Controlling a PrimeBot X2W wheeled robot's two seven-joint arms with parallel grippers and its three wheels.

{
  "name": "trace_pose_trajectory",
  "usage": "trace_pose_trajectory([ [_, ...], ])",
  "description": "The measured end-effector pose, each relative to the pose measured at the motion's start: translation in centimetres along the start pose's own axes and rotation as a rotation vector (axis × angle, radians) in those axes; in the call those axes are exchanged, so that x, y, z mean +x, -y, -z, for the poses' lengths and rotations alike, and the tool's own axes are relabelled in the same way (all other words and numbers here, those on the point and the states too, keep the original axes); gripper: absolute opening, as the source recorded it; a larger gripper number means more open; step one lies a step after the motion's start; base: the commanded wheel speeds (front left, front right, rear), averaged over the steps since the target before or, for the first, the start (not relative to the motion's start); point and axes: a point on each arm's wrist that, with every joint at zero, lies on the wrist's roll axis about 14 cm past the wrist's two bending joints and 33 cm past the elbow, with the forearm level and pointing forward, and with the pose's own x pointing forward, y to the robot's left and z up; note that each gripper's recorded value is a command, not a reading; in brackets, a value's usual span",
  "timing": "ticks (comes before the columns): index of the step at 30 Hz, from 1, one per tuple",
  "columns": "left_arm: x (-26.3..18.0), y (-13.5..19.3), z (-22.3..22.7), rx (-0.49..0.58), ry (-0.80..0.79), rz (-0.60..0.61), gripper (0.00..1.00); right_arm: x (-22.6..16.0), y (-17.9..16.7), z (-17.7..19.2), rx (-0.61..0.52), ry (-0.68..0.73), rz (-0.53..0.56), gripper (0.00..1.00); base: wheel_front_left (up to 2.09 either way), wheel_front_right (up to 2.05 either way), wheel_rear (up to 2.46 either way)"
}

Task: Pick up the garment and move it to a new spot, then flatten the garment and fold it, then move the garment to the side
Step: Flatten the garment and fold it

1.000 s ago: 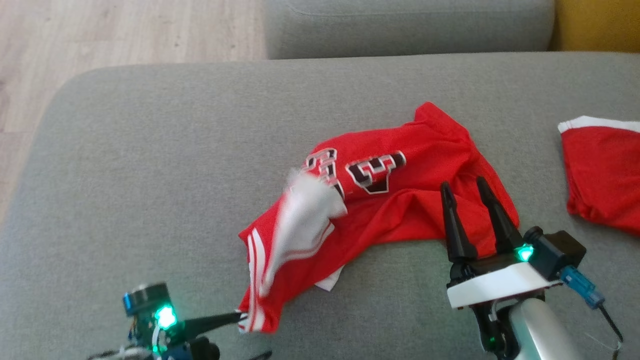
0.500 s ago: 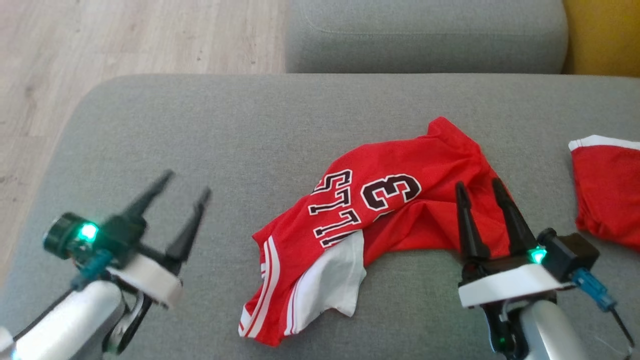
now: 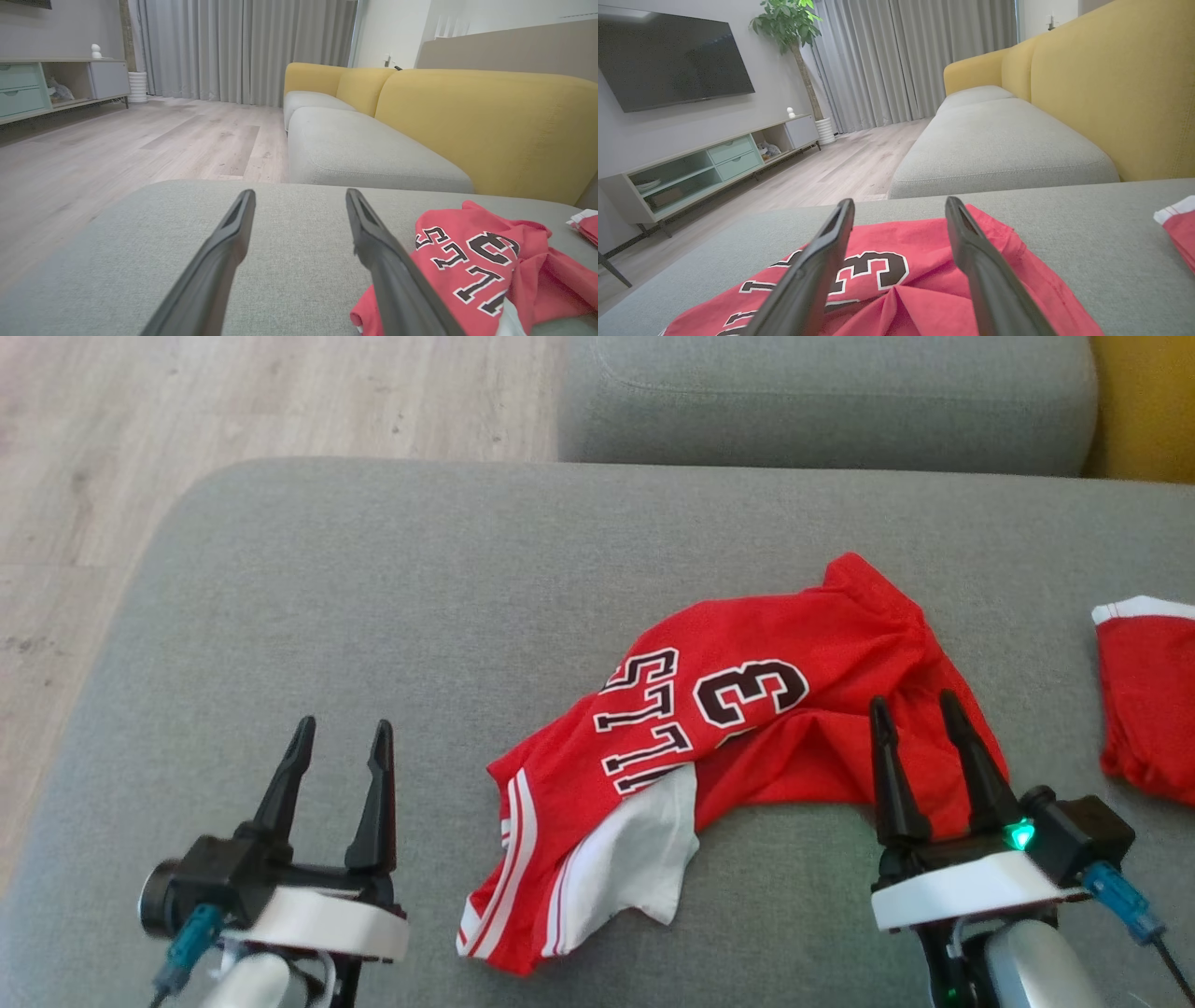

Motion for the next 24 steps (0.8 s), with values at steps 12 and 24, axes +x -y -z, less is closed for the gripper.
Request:
trace_pose_trajectory([
  [12,3.3,4.4,7.4,0.046,-0.311,0.304,1.0,-0.5,1.6,1.9,-0.002,-0.054,0.044,1.0,0.0,0.0,0.0],
  [24,5.5,10.2,14.1,0.052,-0.711,0.561,1.0,-1.2,5.7,2.7,-0.006,-0.081,0.166,1.0,0.0,0.0,0.0],
])
